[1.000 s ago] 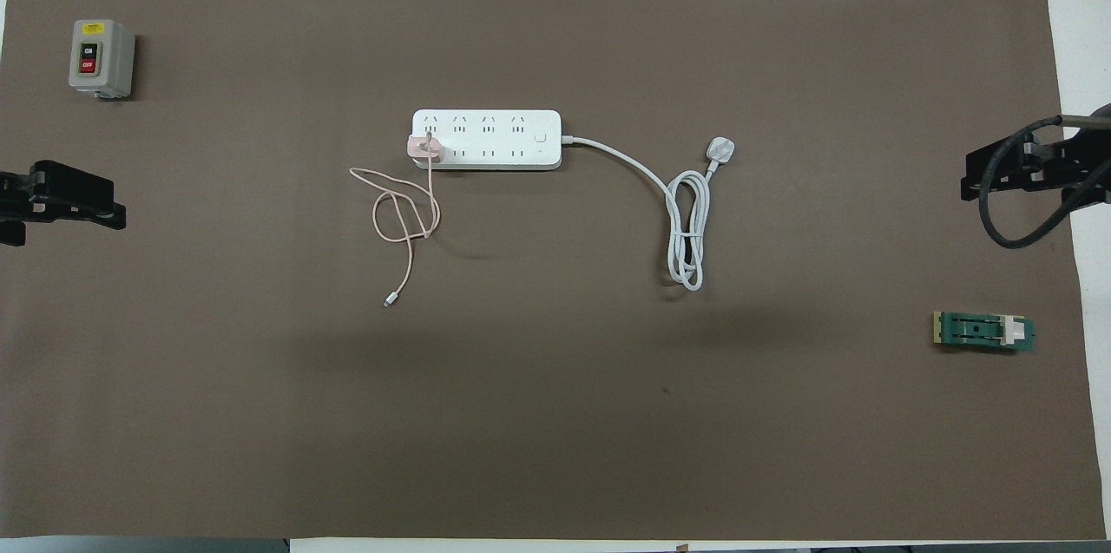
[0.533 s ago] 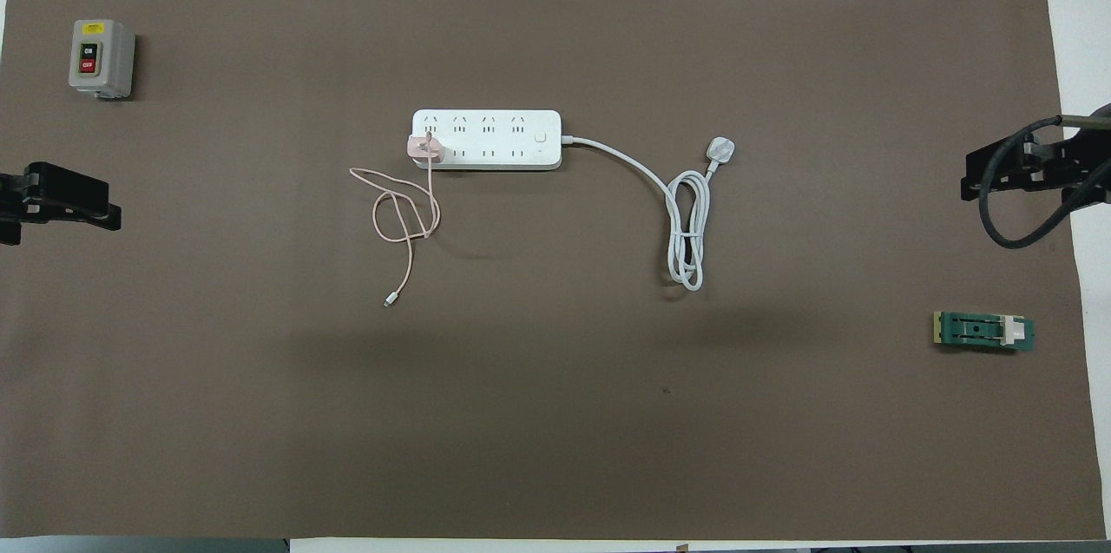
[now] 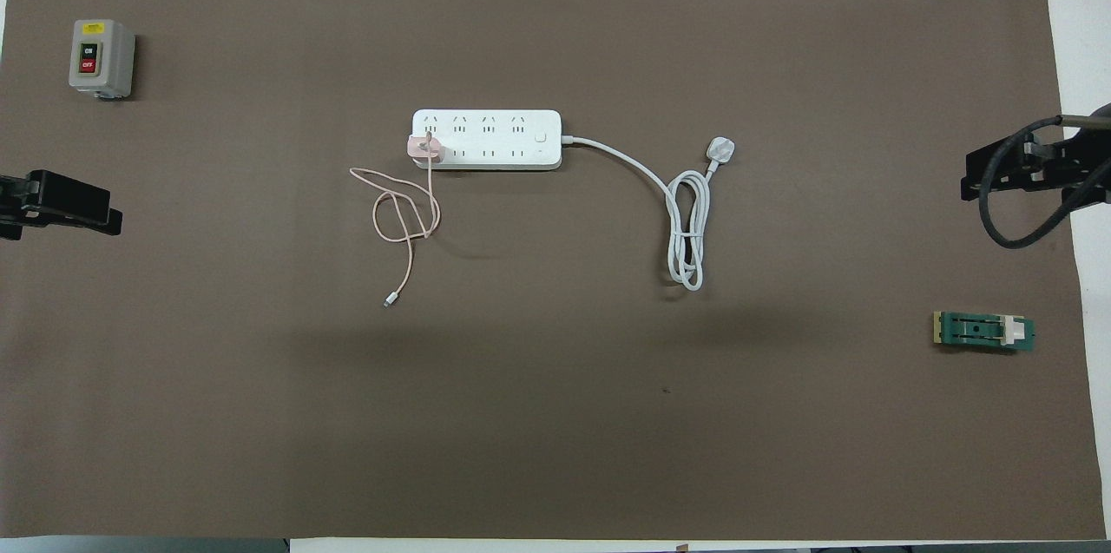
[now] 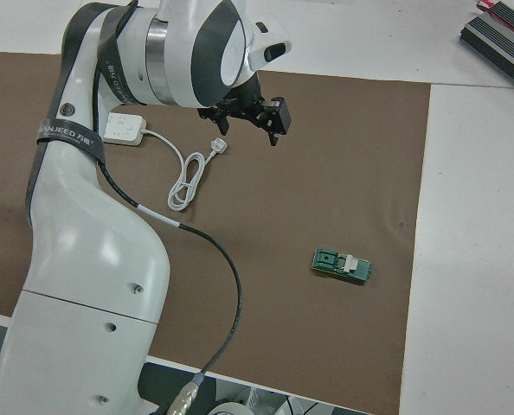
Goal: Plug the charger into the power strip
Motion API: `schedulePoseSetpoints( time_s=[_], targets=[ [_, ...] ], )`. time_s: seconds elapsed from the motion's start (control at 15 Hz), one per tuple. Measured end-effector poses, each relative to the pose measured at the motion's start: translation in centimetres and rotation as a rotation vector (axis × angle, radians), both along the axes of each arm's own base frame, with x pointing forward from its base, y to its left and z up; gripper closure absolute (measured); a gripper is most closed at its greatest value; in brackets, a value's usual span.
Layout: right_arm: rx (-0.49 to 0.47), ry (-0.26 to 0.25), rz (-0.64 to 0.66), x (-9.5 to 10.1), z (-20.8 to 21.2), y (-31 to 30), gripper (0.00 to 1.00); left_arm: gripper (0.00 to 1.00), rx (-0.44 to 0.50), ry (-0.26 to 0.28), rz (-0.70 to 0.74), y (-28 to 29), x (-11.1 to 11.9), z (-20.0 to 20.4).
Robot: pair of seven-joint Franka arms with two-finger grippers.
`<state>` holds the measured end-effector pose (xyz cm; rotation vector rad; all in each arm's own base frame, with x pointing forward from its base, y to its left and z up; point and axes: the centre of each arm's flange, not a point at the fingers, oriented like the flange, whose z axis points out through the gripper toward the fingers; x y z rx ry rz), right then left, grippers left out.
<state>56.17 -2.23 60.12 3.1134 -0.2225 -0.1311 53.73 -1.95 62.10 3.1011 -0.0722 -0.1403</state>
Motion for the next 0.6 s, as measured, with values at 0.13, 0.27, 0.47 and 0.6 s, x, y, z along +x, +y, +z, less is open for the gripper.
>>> schedulePoseSetpoints(
  time_s=[0.13,0.27,0.47,0.6],
  targets=[
    [0.000,0.000,0.000,0.00,0.00,0.00,0.00,0.00,0.000,0.000,-0.003,-0.07,0.00,0.00],
    [0.000,0.000,0.000,0.00,0.00,0.00,0.00,0.00,0.000,0.000,-0.005,-0.08,0.00,0.00],
    [0.000,0.000,0.000,0.00,0.00,0.00,0.00,0.00,-0.001,0.000,-0.008,-0.08,0.00,0.00],
    [0.000,0.000,0.000,0.00,0.00,0.00,0.00,0.00,-0.001,-0.001,-0.009,-0.08,0.00,0.01]
  ],
)
